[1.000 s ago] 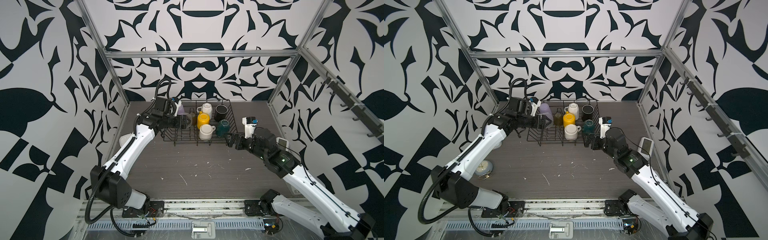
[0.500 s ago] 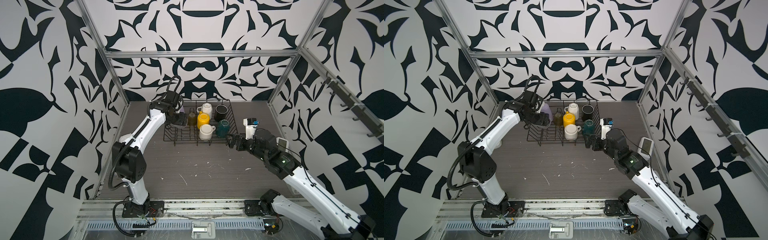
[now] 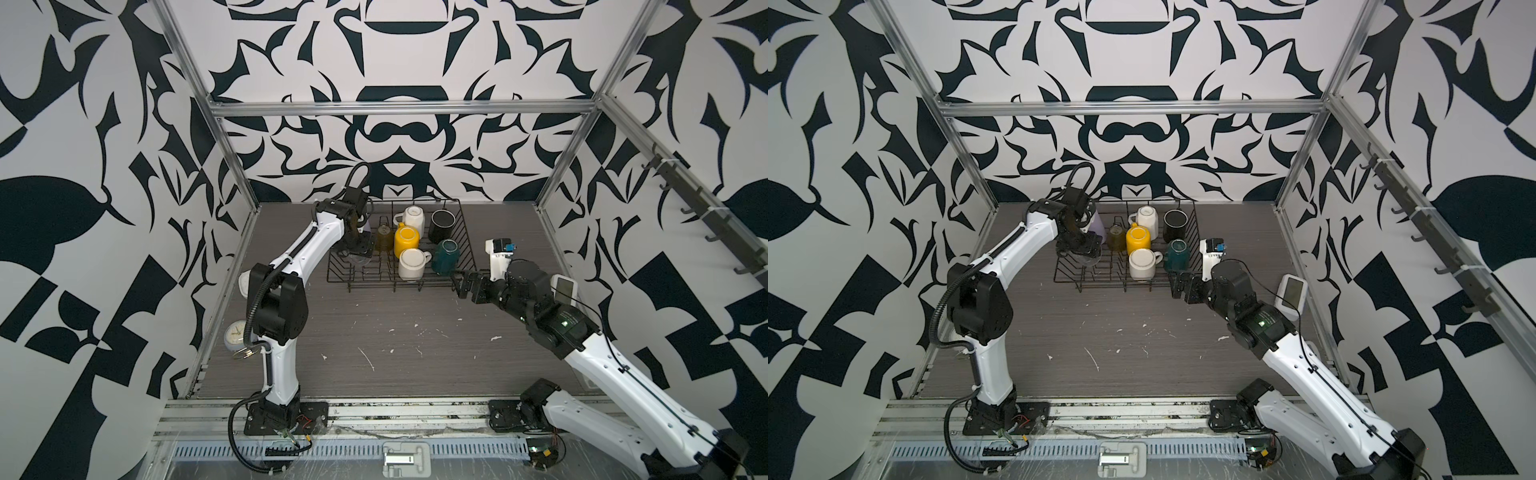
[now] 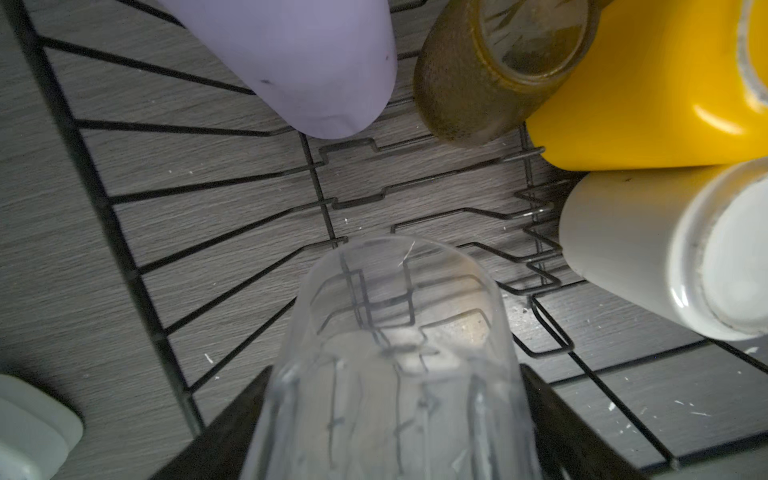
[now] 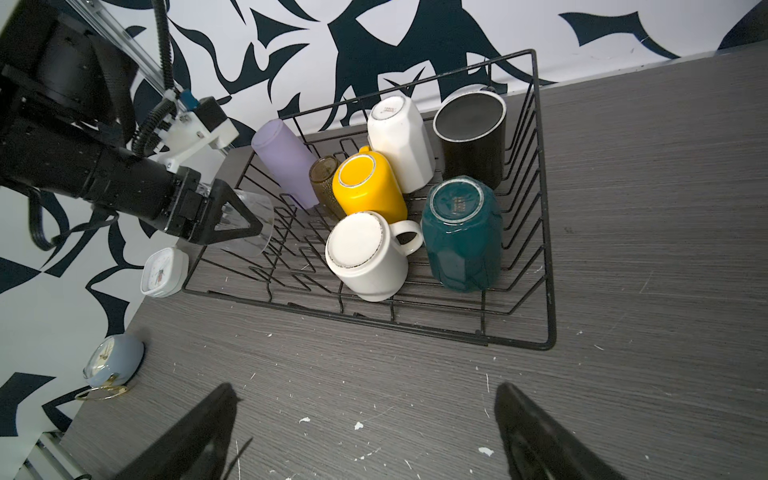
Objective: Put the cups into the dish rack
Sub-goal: 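Lower the clear glass cup upside down into the rack with the left gripper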
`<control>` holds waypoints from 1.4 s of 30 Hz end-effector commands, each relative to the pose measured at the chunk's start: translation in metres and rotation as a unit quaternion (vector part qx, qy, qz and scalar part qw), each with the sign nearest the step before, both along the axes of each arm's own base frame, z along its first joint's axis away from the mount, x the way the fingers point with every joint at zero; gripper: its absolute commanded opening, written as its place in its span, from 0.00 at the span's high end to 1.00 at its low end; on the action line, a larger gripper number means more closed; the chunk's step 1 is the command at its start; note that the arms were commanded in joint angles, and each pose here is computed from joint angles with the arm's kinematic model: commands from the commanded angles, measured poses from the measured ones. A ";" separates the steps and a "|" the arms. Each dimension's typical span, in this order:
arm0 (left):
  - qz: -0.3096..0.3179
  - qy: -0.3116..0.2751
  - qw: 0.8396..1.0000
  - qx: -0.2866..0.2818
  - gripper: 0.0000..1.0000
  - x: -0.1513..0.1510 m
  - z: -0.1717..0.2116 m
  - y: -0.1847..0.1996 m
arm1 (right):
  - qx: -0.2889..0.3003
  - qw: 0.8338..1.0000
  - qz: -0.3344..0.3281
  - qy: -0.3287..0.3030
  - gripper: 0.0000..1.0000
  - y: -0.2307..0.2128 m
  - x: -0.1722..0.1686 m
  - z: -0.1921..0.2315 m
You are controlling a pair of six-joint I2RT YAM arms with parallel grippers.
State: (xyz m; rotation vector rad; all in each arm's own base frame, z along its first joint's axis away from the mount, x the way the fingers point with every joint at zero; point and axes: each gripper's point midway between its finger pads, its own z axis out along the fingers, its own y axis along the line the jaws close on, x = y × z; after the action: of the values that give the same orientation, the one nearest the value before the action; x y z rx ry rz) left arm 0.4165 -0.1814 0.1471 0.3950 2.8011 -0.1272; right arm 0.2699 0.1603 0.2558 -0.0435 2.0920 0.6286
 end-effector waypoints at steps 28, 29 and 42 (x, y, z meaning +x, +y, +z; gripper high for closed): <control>0.016 0.050 0.998 0.041 0.17 0.005 -0.046 0.008 | 0.013 1.000 0.001 -0.015 0.02 0.001 0.006 0.003; 0.016 0.049 0.998 0.042 0.17 0.006 -0.046 0.007 | 0.014 1.000 0.001 -0.014 0.02 0.001 0.006 0.003; 0.013 0.044 0.998 0.035 0.05 0.004 -0.041 0.006 | 0.018 1.000 0.001 -0.013 0.02 0.002 0.007 0.003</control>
State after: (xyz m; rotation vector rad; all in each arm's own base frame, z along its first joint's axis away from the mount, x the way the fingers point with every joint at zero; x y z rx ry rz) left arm 0.4259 -0.1789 0.0953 0.3873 2.9004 -0.0404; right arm 0.2727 0.1610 0.2485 -0.0409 2.1025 0.6394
